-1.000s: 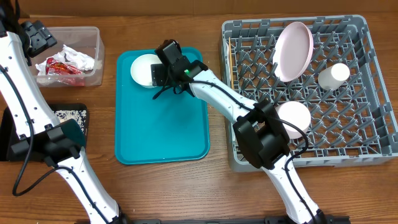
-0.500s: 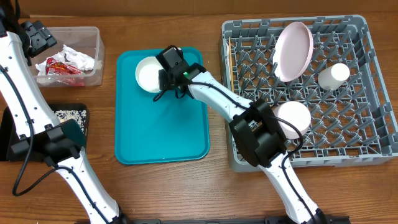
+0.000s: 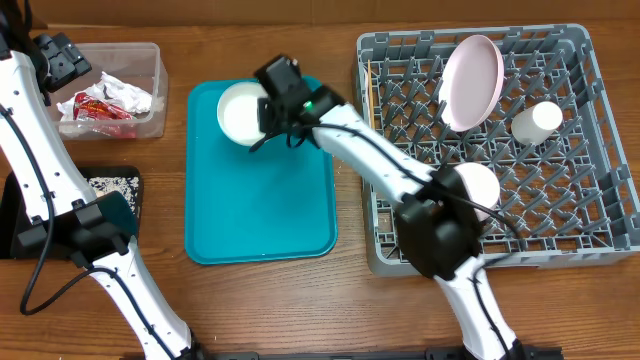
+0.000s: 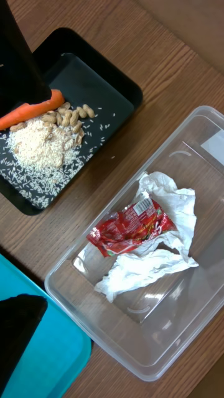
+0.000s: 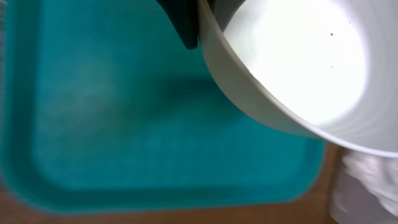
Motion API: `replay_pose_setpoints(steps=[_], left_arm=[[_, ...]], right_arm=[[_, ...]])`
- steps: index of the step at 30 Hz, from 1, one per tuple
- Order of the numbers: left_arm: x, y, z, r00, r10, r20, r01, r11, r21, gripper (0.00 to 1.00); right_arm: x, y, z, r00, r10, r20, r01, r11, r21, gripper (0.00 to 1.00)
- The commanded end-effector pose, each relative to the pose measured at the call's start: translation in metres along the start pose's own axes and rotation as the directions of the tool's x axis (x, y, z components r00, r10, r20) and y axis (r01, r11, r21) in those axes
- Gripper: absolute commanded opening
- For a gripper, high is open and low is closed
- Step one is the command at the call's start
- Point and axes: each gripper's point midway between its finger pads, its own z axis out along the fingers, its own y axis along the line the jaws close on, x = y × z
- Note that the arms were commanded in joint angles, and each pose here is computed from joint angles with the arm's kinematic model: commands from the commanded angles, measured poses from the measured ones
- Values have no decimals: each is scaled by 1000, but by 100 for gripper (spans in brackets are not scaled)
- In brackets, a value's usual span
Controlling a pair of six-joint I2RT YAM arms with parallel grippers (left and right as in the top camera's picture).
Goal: Sort waste into correct bins and load items into the dishwasher rack
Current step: 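Grip the white bowl rim with the right gripper and lift, then carry the white bowl right over the dish rack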
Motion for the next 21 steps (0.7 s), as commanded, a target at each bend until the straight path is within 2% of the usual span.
replay_pose_setpoints(steps=[1, 7, 8, 13, 16, 19, 21], left_arm=[[-2, 2, -4, 1000, -2, 15, 2, 1000, -8, 100], [-2, 2, -4, 1000, -2, 15, 2, 1000, -8, 100], [-2, 2, -4, 1000, -2, 15, 2, 1000, -8, 100], [-2, 2, -4, 1000, -2, 15, 2, 1000, -8, 100], [-2, 2, -4, 1000, -2, 15, 2, 1000, -8, 100], [-2, 2, -4, 1000, -2, 15, 2, 1000, -8, 100], [-2, 2, -4, 1000, -2, 15, 2, 1000, -8, 100]], right_arm=[[-60, -1, -94, 989, 10, 150, -4, 999, -42, 4], [-87, -82, -199, 969, 57, 239, -95, 984, 152, 4], [-90, -117, -237, 958, 79, 277, -149, 958, 243, 4], [-83, -191, -322, 923, 115, 368, -278, 860, 428, 4], [-71, -228, -367, 899, 139, 416, -355, 786, 505, 4], [-61, -246, -393, 882, 165, 442, -404, 748, 527, 4], [-46, -262, -410, 862, 213, 461, -466, 692, 552, 4]])
